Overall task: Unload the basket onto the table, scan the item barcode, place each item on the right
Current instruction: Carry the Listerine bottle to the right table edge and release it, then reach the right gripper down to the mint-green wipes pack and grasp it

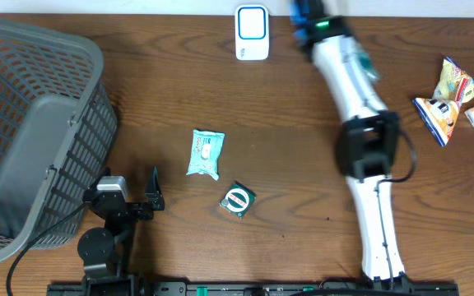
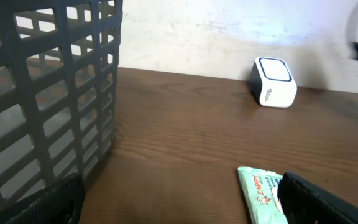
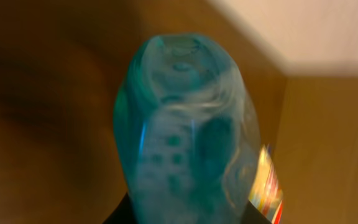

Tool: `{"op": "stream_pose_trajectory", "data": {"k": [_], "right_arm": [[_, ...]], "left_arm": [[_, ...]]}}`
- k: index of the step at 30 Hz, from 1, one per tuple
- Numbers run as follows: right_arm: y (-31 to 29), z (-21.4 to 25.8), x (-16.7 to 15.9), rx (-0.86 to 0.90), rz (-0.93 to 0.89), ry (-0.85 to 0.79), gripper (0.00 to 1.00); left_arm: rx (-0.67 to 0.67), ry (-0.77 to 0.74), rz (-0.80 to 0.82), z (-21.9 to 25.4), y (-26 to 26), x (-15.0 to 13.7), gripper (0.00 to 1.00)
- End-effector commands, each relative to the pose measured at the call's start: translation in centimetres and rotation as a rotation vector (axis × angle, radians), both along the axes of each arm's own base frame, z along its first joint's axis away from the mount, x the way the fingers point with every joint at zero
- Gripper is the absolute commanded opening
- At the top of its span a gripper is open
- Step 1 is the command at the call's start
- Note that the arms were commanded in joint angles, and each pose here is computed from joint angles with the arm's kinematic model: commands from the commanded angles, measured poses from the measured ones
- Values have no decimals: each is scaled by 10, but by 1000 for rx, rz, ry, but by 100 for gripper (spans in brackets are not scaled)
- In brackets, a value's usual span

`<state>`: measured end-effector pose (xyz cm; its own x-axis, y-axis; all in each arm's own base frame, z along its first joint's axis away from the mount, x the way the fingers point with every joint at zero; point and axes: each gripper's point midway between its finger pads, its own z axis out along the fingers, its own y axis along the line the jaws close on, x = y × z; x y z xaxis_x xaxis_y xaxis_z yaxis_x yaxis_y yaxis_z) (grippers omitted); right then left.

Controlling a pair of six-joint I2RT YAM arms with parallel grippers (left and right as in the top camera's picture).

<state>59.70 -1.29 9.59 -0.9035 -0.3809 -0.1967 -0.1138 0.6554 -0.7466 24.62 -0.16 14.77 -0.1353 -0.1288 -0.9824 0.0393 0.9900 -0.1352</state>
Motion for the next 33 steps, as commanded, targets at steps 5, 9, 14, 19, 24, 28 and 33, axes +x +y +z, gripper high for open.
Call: {"op": "stream_pose_trajectory", "data": {"k": [5, 9, 14, 19, 24, 28, 33], "right_arm": [[-142, -2, -45, 166, -458, -111, 1], [-175, -14, -63, 258, -557, -100, 15], [-156, -12, -66, 441, -548, -76, 78], [-90, 24, -60, 678, -492, -107, 99], [29, 52, -70, 1023, -314, 32, 99], [127, 58, -95, 1278, -271, 214, 99], [221, 49, -141, 1317, -191, 439, 99]], "left_arm": [[-5, 48, -12, -16, -2, -1, 98], [-4, 48, -12, -16, -2, -1, 98], [-5, 48, -12, -16, -2, -1, 98], [-4, 47, -12, -16, -2, -1, 98], [-5, 48, -12, -16, -2, -1, 98], [-5, 48, -12, -16, -2, -1, 98], [-4, 47, -12, -16, -2, -1, 98]]}}
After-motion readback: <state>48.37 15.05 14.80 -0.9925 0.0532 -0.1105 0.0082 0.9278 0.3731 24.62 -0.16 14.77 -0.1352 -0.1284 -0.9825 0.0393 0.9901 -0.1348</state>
